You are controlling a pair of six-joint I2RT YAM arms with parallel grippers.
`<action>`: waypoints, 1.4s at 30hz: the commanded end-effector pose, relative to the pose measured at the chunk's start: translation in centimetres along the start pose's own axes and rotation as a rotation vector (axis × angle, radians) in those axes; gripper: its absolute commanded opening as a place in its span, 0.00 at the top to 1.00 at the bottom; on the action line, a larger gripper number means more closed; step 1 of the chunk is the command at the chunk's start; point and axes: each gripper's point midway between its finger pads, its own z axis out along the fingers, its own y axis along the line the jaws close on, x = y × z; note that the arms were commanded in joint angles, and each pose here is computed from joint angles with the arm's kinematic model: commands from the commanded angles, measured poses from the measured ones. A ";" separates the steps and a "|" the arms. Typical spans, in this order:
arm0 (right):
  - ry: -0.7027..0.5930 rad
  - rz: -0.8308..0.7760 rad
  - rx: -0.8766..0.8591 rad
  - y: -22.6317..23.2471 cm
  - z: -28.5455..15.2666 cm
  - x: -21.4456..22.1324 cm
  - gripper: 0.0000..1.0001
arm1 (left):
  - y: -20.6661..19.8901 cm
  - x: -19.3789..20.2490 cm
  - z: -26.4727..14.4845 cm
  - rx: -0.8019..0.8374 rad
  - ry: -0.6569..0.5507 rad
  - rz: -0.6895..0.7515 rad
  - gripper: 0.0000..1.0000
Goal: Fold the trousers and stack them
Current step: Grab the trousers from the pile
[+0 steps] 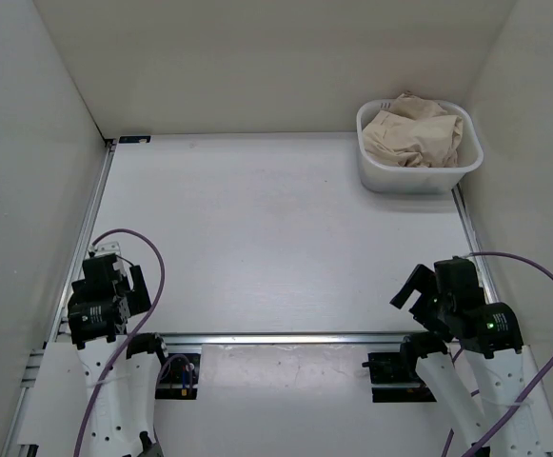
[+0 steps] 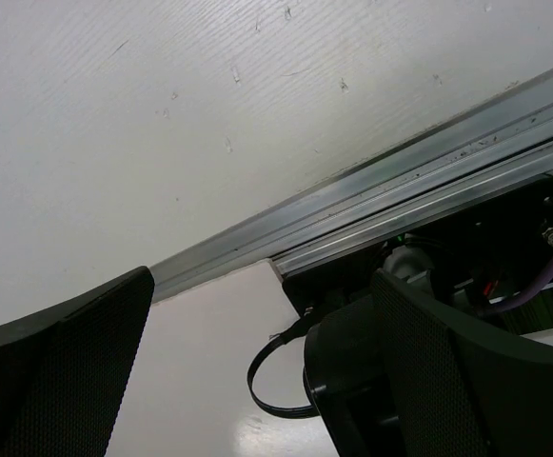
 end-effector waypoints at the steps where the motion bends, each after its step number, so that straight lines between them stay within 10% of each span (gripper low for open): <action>1: 0.030 -0.035 0.036 -1.3 -1.2 0.9 0.01 | 0.2 0.0 -0.3 -0.007 -0.007 -0.006 0.00; 9: -0.196 -0.198 -0.047 2.4 -4.6 -6.2 0.01 | -0.3 -1.7 -0.5 0.022 -0.035 -0.013 0.00; 19: -0.707 -0.118 0.064 14.7 -9.0 -31.7 0.01 | -1.4 -10.0 2.2 0.050 -0.048 -0.015 0.00; 26: -0.508 -0.039 0.194 15.6 7.2 -43.4 0.01 | -2.1 -12.0 4.5 0.050 0.011 -0.001 0.00; 33: -0.409 -0.043 0.229 13.6 21.8 -44.5 0.02 | -1.6 -9.6 7.6 -0.025 0.114 0.029 0.00; 37: -0.527 -0.091 0.162 15.1 18.8 -46.7 0.28 | -1.7 -9.0 8.0 -0.025 0.127 0.033 0.00; 38: -0.500 -0.107 0.177 14.3 19.9 -45.3 0.63 | -1.8 -8.8 8.2 -0.025 0.129 0.033 0.00; 40: -0.611 -0.086 0.149 14.9 16.2 -46.9 1.00 | -2.2 -8.5 8.1 0.001 0.129 0.031 0.00; 42: -0.641 -0.121 0.128 15.4 14.1 -47.2 1.00 | -2.2 -8.8 7.7 0.010 0.104 0.024 0.00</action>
